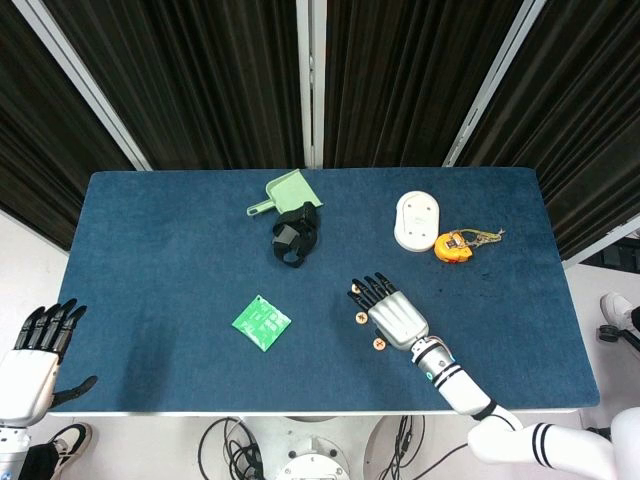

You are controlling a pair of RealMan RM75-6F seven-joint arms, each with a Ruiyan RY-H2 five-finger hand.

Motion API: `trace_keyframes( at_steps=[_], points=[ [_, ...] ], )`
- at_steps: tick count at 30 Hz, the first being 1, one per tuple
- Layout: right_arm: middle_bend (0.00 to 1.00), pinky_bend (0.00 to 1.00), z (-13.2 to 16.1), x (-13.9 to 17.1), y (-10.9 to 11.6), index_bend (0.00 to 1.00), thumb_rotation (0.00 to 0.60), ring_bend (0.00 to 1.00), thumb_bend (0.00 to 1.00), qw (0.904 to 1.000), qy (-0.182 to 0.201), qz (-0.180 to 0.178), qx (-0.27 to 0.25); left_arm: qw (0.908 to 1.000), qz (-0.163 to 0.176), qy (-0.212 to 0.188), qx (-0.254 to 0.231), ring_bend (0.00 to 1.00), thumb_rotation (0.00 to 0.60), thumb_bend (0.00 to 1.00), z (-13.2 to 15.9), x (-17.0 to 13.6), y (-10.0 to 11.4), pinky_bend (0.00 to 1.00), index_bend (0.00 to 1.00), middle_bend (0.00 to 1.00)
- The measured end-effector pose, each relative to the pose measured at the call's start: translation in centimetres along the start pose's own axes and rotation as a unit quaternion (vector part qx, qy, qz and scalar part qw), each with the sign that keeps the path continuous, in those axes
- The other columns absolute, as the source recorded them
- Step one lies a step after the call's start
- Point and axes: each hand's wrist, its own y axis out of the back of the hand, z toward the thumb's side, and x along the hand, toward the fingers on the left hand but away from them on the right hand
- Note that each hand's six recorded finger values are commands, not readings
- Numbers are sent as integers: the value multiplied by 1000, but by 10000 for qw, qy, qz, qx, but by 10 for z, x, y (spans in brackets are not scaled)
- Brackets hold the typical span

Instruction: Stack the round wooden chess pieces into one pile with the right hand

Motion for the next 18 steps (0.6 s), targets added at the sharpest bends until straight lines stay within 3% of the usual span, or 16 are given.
trace_keyframes(
  at_steps=[4, 18],
  points=[
    [0, 0, 2, -7, -5, 284, 600, 0, 240, 10000, -70, -39, -3, 10000, -39, -11, 3, 0, 600, 60, 0, 0, -1, 0, 0, 0],
    [0, 0, 5, -19, -13, 376, 600, 0, 269, 9998, -151, -106, 31, 10000, -74, 15, -12, 0, 600, 60, -2, 2, -2, 0, 0, 0]
  ],
)
